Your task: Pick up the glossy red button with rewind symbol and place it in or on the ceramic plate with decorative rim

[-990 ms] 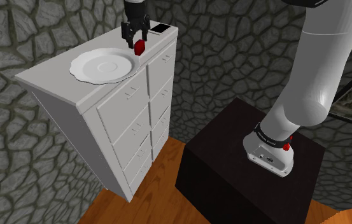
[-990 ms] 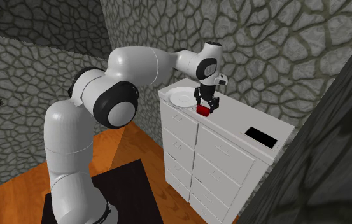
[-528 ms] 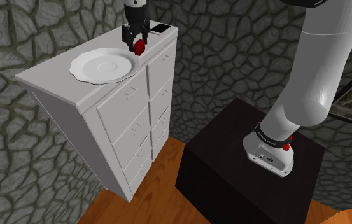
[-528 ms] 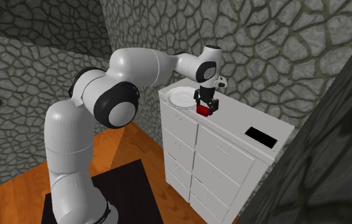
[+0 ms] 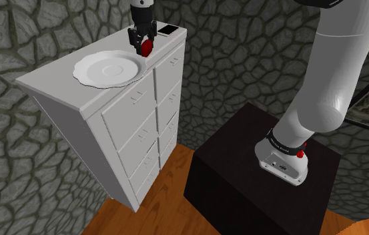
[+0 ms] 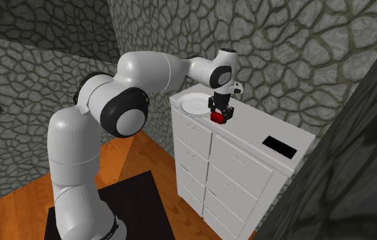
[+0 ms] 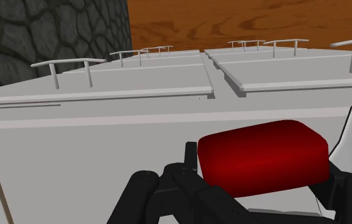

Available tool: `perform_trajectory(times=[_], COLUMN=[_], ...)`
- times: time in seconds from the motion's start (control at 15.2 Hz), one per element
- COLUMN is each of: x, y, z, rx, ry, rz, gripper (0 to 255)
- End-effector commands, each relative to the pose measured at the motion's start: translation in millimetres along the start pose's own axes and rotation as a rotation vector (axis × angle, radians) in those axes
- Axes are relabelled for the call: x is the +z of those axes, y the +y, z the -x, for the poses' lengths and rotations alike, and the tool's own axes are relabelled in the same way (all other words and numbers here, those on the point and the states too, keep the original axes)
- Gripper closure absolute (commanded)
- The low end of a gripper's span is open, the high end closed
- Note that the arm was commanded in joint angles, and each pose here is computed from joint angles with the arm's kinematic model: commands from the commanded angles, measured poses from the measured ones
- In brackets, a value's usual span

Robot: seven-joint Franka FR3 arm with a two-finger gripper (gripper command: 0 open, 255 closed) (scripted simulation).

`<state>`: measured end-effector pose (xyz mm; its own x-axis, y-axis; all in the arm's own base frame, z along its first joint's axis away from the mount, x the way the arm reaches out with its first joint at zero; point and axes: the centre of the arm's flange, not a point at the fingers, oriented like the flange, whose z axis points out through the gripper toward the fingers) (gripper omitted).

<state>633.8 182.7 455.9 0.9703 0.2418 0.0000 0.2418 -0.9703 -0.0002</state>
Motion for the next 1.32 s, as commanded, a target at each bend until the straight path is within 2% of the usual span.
perform_trajectory(times=[0.0,0.2,1.25], x=[0.0,0.2,-84.3], y=[0.0,0.0,0.0], z=[0.0,-0.1,-0.1], rx=[0.000,0.000,0.000], ry=[0.000,0.000,0.000], rz=[0.000,0.000,0.000], gripper=[255,255,255])
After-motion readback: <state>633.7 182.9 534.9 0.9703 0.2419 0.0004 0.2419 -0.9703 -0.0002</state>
